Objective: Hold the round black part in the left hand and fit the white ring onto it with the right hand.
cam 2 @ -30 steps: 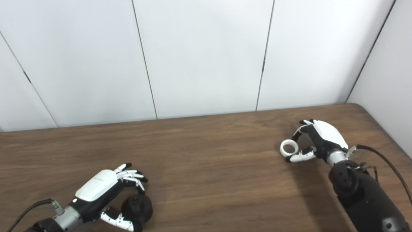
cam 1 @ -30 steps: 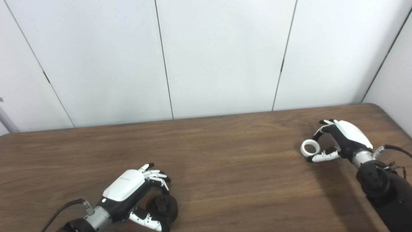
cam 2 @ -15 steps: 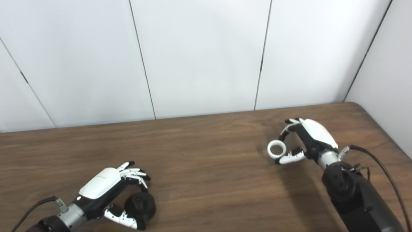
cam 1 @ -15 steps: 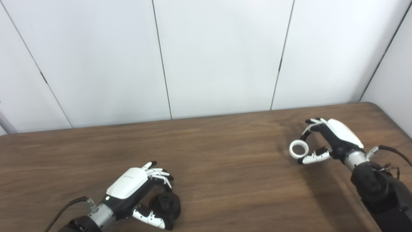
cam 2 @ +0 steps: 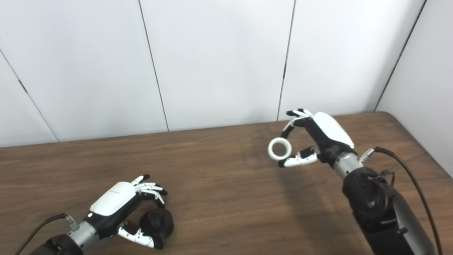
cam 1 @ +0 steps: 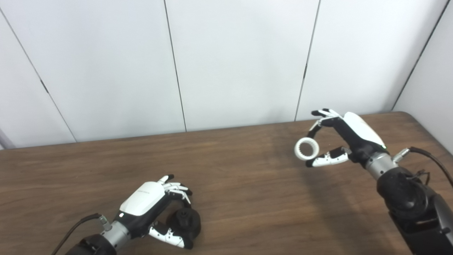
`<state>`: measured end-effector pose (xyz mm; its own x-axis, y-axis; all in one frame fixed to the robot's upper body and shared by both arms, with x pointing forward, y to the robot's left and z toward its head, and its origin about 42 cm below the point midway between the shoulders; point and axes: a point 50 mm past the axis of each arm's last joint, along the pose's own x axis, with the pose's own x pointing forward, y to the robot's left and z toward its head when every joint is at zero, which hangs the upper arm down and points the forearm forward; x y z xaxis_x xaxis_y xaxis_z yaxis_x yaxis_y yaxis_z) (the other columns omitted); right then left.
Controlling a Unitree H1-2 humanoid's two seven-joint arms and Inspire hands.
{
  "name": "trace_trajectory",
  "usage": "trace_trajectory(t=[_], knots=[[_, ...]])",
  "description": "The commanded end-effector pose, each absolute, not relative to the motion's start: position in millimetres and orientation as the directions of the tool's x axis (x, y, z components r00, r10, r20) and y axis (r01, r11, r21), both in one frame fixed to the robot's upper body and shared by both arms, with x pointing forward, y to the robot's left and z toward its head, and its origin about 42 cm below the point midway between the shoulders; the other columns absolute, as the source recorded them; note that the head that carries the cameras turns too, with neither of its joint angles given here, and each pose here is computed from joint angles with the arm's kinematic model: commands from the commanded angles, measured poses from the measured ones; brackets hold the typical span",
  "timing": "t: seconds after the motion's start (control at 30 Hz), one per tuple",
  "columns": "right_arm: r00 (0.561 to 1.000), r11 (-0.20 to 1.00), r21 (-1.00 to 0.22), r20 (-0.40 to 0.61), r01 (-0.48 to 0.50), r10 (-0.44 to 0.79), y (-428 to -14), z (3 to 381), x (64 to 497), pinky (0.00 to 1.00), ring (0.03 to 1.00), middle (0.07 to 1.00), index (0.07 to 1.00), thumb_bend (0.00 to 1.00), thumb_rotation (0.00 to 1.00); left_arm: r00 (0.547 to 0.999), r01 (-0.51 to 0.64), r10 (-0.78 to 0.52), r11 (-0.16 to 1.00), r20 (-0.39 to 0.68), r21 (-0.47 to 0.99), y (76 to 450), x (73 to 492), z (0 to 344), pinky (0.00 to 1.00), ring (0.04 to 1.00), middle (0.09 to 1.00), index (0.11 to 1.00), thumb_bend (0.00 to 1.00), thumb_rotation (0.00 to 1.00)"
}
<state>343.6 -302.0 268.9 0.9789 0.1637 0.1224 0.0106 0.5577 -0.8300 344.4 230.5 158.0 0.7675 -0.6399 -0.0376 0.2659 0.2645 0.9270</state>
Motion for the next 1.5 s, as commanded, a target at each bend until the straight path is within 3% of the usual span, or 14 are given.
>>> trace_trajectory(t=[0.0, 0.6, 1.47], knots=[[0.958, 0.569, -0.822, 0.185, 0.027, 0.222, -290.0, 286.5, 338.7, 0.92, 0.987, 0.909, 0.477, 0.51, 0.12, 0.767, 0.231, -0.641, 0.251, -0.017, 0.940, 226.2, 354.2, 168.7, 1.00, 0.861, 0.799, 0.483, 0.51, 0.06], [0.887, 0.579, -0.790, 0.104, -0.201, 0.450, -212.1, 231.5, 322.9, 0.98, 1.000, 0.924, 0.476, 0.51, 0.13, 0.765, 0.289, -0.642, 0.257, -0.061, 0.922, 189.2, 363.3, 160.7, 1.00, 0.863, 0.794, 0.482, 0.51, 0.06], [0.853, 0.616, -0.741, 0.115, -0.268, 0.509, -174.0, 217.9, 327.4, 1.00, 1.000, 0.931, 0.476, 0.51, 0.13, 0.750, 0.311, -0.656, 0.244, -0.079, 0.919, 161.5, 353.2, 162.1, 1.00, 0.864, 0.802, 0.481, 0.51, 0.06]])
